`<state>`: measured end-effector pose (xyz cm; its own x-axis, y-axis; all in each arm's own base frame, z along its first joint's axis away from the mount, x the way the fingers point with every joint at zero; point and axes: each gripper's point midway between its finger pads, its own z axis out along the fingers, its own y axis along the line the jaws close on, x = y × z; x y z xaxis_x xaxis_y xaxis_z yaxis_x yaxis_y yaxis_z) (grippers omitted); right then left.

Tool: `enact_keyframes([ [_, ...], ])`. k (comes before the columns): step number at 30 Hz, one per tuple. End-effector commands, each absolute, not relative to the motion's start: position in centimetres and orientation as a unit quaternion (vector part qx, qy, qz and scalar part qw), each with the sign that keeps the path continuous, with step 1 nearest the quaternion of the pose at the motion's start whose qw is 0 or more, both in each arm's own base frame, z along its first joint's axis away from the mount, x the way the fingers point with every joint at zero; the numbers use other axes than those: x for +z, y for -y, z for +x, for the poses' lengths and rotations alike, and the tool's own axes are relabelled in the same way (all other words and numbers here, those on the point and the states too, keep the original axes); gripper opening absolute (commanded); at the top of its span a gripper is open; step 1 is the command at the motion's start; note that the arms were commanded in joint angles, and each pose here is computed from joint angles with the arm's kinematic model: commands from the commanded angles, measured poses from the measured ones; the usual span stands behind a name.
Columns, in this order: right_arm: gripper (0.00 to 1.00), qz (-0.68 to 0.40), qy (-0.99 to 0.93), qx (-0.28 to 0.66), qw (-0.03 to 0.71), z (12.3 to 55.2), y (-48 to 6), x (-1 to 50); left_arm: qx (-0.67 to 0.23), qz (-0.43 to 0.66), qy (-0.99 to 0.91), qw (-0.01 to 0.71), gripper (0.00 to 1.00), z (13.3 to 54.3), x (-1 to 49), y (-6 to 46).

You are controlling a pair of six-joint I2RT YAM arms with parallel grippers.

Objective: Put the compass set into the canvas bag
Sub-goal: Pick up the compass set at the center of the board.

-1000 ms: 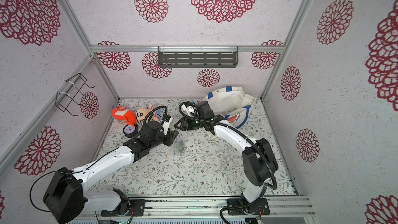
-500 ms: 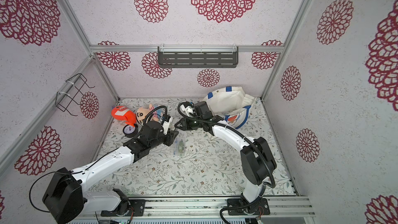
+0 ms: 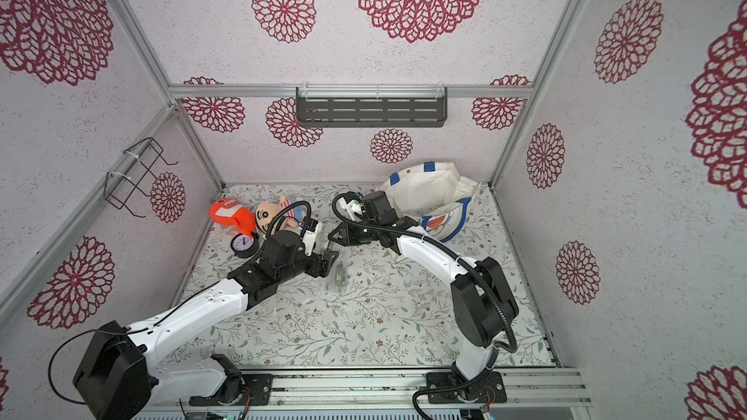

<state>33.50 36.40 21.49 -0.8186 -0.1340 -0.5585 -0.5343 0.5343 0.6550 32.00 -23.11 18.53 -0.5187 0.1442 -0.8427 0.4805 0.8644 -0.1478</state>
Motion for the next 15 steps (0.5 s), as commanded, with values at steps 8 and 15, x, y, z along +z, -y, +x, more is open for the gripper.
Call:
enact_keyframes([
  [8, 0.10, -0.188, -0.843, 0.325, 0.386, 38.1, -28.3, 31.7, -0.202, 0.158, -0.860, 0.441, 0.86, 30.0, 18.9, 22.0],
  [15, 0.09, -0.086, -0.853, 0.213, 0.470, 42.0, -17.3, 35.6, -0.188, 0.145, -0.877, 0.418, 0.85, 30.1, 17.2, 21.7],
])
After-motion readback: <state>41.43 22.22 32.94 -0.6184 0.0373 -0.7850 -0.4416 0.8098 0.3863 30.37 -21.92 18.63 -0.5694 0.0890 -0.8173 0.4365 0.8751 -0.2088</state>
